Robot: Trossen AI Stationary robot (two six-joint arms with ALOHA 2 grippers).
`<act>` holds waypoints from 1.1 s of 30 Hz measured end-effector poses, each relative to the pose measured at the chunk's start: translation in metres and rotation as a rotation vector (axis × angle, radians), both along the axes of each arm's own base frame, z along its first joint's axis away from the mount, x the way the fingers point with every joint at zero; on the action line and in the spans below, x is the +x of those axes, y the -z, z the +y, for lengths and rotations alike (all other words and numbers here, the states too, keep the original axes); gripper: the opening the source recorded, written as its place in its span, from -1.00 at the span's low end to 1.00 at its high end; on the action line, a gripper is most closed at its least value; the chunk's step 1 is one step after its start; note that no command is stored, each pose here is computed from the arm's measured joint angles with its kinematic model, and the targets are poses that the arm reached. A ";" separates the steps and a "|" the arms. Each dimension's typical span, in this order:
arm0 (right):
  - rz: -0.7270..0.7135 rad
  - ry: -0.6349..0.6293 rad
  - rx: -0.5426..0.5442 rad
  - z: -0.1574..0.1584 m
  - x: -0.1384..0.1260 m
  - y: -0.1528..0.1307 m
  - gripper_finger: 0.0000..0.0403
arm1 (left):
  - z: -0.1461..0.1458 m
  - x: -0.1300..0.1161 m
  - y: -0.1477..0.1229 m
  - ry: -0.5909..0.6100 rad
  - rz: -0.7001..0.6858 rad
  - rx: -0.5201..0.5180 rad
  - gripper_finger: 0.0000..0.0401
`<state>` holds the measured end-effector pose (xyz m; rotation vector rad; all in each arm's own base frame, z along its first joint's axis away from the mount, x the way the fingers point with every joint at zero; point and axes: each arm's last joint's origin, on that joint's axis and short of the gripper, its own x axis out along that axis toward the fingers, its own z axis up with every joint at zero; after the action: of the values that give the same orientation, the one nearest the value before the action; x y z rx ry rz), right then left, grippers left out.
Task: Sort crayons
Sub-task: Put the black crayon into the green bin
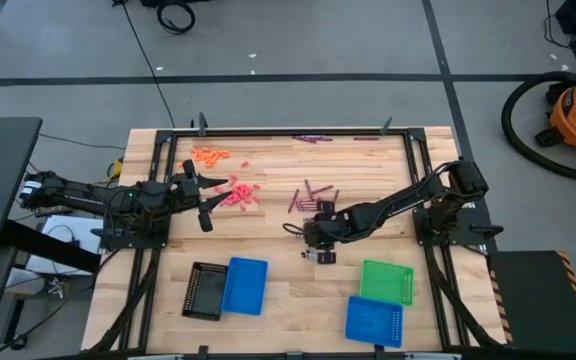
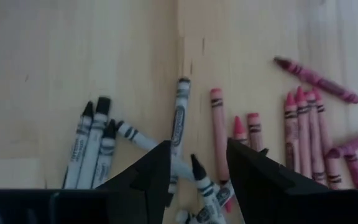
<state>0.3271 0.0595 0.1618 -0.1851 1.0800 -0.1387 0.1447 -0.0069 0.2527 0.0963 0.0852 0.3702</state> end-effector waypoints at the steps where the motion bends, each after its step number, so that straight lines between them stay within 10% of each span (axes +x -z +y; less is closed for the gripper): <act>1: 0.008 0.001 -0.001 0.000 -0.001 0.001 -0.18 | 0.000 0.000 0.000 0.000 0.001 0.000 -0.18; 33: 0.116 0.054 -0.021 -0.013 -0.013 0.011 -0.79 | 0.000 0.000 0.000 0.001 0.002 0.001 -0.18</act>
<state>0.3140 0.0464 0.1504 -0.1844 1.2004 -0.1899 0.1447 -0.0069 0.2526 0.0971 0.0866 0.3694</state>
